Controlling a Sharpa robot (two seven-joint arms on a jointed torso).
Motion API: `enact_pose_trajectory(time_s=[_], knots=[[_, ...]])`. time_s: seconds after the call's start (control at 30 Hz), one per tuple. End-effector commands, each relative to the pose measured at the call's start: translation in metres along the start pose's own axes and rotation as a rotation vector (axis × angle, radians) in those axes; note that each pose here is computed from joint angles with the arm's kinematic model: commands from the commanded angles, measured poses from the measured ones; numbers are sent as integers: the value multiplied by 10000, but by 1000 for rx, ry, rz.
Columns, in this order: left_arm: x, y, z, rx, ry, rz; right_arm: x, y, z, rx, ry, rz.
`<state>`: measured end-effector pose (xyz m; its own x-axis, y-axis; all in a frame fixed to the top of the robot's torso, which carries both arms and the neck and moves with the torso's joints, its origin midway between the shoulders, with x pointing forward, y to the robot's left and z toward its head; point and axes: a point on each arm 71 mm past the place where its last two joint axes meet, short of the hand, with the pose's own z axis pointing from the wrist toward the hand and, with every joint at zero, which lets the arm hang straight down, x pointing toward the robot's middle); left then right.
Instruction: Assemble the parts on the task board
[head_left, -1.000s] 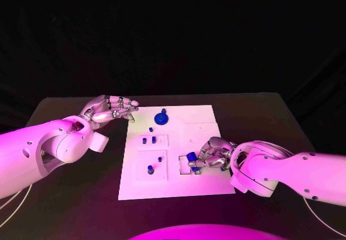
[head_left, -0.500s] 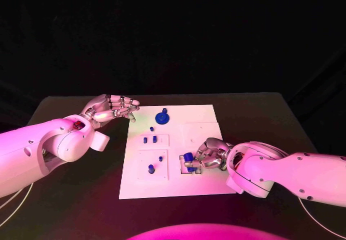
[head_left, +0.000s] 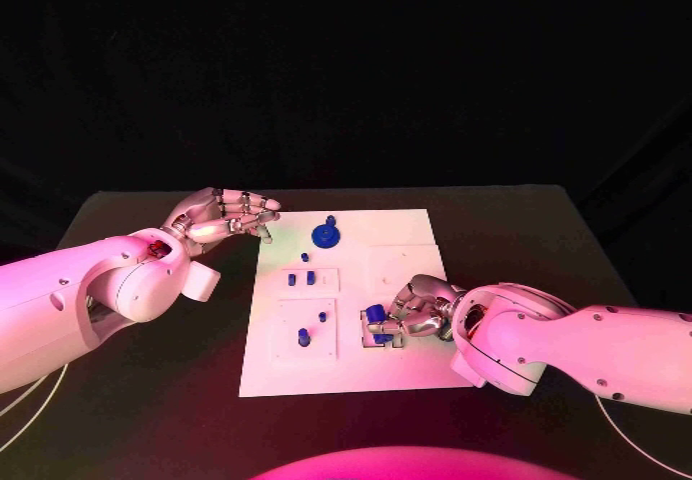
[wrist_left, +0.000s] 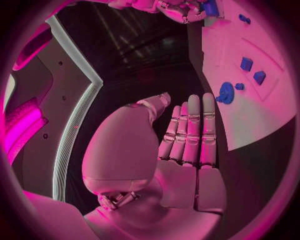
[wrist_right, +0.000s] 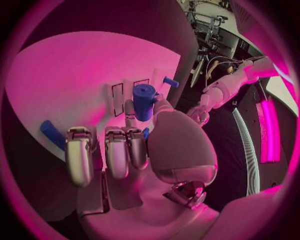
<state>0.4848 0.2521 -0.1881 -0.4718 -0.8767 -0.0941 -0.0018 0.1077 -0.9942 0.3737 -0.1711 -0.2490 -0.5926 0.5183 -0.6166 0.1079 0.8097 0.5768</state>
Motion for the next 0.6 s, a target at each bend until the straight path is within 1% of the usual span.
enact_pose_trajectory(time_s=[0.03, 0.27, 0.6], knots=[[16, -7, 1, 4, 14, -10, 16, 9, 3, -11, 15, -29], [12, -7, -2, 3, 13, -9, 29, 15, 7, -11, 29, -39], [9, -6, -3, 2, 12, -9, 19, 14, 16, -13, 17, -39]])
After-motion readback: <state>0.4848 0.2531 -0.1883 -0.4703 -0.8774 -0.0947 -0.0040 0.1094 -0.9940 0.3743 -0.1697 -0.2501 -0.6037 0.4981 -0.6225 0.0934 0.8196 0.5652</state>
